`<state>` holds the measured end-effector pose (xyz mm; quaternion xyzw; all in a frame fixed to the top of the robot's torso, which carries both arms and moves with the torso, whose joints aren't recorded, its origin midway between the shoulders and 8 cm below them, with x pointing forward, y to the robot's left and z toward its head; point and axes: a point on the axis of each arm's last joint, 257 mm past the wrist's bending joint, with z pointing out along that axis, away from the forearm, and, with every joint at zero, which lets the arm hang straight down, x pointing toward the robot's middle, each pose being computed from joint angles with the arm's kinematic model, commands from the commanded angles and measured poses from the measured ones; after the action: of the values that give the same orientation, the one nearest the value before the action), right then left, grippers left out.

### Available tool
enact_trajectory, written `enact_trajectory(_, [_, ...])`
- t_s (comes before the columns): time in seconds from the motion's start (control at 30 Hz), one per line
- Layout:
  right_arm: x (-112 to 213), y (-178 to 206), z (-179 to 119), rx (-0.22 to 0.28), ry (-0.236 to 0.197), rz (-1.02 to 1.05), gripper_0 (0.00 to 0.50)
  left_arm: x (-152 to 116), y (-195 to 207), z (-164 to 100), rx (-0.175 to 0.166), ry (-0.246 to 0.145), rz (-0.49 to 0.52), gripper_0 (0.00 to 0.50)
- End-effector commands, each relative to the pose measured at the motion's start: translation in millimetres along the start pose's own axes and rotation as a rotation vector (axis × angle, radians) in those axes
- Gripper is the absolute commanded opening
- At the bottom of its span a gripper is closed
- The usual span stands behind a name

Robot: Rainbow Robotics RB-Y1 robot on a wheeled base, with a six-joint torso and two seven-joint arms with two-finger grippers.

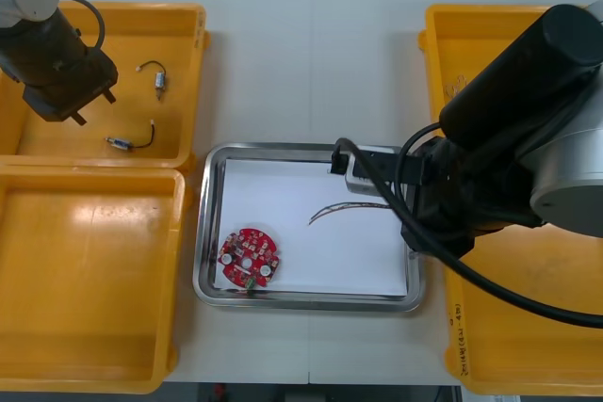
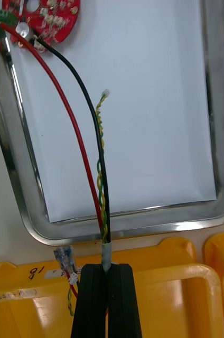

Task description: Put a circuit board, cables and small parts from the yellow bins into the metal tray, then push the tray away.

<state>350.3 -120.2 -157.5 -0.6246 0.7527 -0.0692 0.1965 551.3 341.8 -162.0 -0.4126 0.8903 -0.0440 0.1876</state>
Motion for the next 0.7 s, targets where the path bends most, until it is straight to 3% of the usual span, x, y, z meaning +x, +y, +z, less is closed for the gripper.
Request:
enact_trajectory(0.03, [-11.3, 2.5, 17.7, 0.023, 0.039, -0.081, 0.000, -3.7, -29.0, -10.2, 0.065, 0.003, -0.019, 0.500])
enact_trajectory(0.13, [-16.5, 1.6, 29.6, 0.028, 0.042, -0.109, 0.000, 1.1, -25.7, -2.2, 0.052, 0.026, -0.033, 0.500])
enact_trajectory(0.33, [-29.1, 1.8, 49.7, 0.009, 0.018, -0.108, 0.000, 5.2, -27.4, 14.8, 0.067, 0.057, -0.065, 0.500])
enact_trajectory(0.57, [-32.5, 8.3, 72.6, 0.010, 0.020, -0.125, 0.000, 12.0, -32.1, 29.3, 0.066, 0.055, -0.057, 0.500])
enact_trajectory(0.7, [-29.1, 15.3, 90.5, -0.021, 0.030, -0.102, 0.000, 17.6, -33.1, 43.3, 0.064, 0.060, -0.052, 0.500])
